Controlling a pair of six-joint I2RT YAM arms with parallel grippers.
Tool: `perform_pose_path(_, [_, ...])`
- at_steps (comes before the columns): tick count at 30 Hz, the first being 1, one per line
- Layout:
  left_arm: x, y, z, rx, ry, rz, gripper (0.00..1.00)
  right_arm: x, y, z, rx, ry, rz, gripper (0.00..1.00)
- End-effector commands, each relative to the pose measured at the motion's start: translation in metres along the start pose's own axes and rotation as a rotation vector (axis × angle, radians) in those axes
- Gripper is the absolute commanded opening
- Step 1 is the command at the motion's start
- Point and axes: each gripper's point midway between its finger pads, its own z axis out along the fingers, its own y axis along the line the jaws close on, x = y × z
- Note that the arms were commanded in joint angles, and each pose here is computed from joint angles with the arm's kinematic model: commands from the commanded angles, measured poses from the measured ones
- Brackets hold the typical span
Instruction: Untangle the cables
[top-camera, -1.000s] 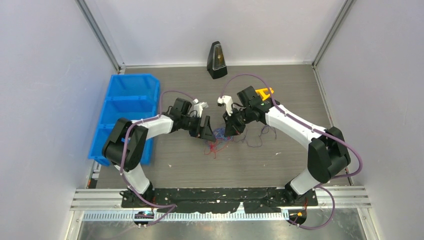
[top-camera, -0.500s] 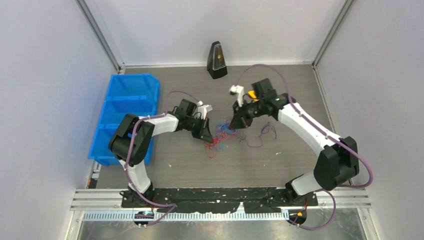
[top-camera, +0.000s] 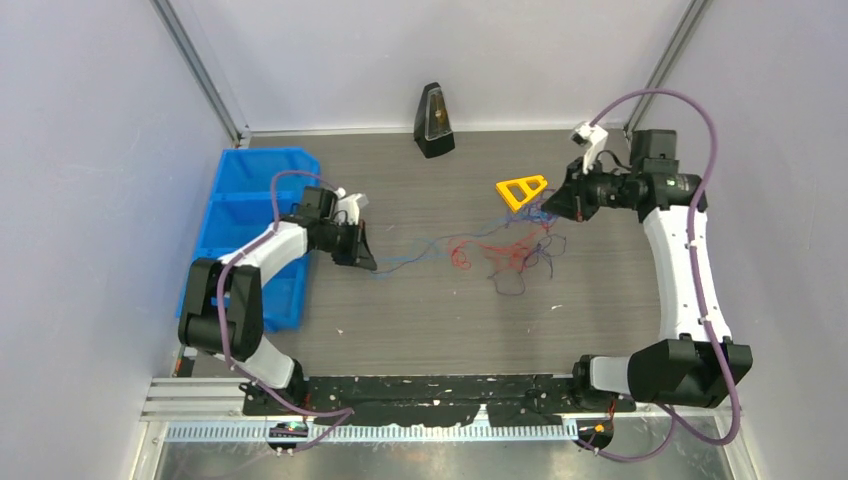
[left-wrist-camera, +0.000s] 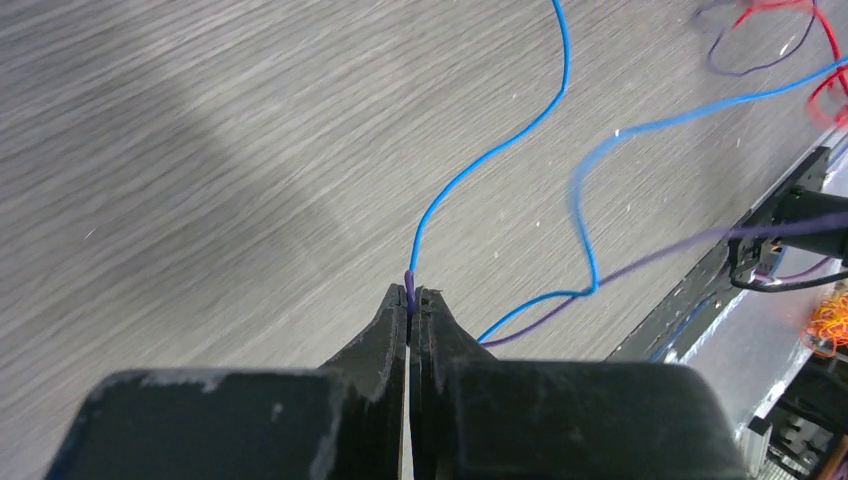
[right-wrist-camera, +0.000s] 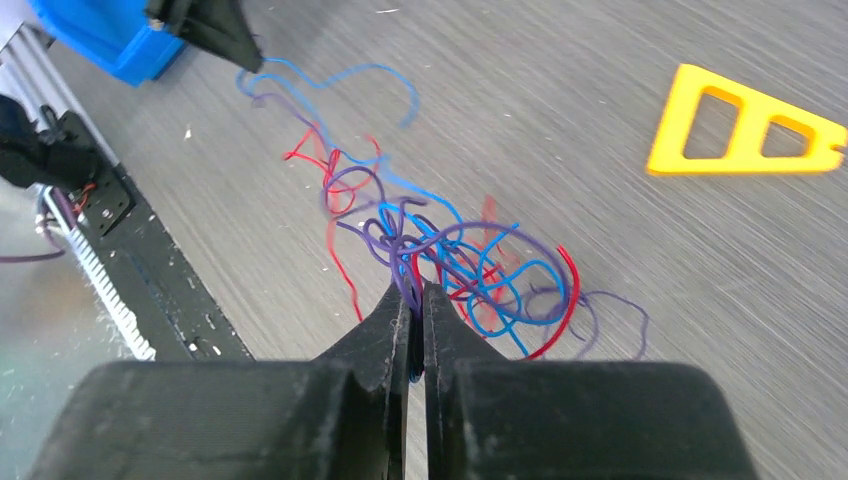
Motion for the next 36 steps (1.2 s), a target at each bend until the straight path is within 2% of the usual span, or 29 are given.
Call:
perform_pose_path(1, [0.010,0.010,-0.030,-0.059,-0.011,0.021,0.00,-0.011,-0.006,-0.030,0.040,-0.033,-0.038,0.06])
perform_pose_path(9, [0.001,0.024,-0.075,-0.120,-0.103,0.000,0.00,0.007,-0.030,-0.033,0.089,0.009,-0.023,0.05])
perform_pose_path(13, [-0.009,0.017,-0.103,-0.101,-0.167,0.050,0.00,0.020,-0.045,-0.030,0.102,0.039,0.008,0.07])
perform_pose_path(19, [-0.027,-0.051,-0.127,0.109,-0.277,0.182,0.00,0.051,-0.039,0.007,-0.020,0.098,0.096,0.11])
perform_pose_path(23, [-0.029,-0.080,-0.123,0.142,-0.275,0.282,0.00,0.072,-0.016,0.043,-0.078,0.176,0.099,0.09])
perform_pose_path(25, [-0.034,-0.088,-0.124,0.156,-0.291,0.275,0.00,0.082,-0.011,0.057,-0.074,0.218,0.067,0.10])
perform_pose_path(27, [-0.040,-0.098,-0.129,0.190,-0.308,0.271,0.00,0.097,-0.015,0.067,-0.050,0.272,0.031,0.16])
perform_pose_path(28, [-0.042,-0.104,-0.131,0.203,-0.313,0.281,0.00,0.104,-0.018,0.069,-0.027,0.306,0.017,0.32])
perform_pose_path(29, [-0.043,-0.112,-0.133,0.215,-0.315,0.305,0.00,0.109,-0.020,0.071,-0.025,0.331,0.012,0.42])
perform_pose_path(30, [-0.043,-0.117,-0.132,0.217,-0.314,0.323,0.00,0.110,-0.022,0.073,-0.021,0.349,0.004,0.61])
perform_pose_path(32, [-0.043,-0.123,-0.128,0.202,-0.305,0.353,0.00,0.102,-0.017,0.074,-0.041,0.340,-0.005,0.76])
perform_pose_path(34, [-0.044,-0.117,-0.119,0.139,-0.293,0.352,0.00,0.087,-0.007,0.077,-0.063,0.310,-0.029,0.85])
perform_pose_path(36, [-0.047,-0.102,-0.112,0.054,-0.277,0.327,0.00,0.076,0.002,0.081,-0.074,0.297,-0.061,0.88])
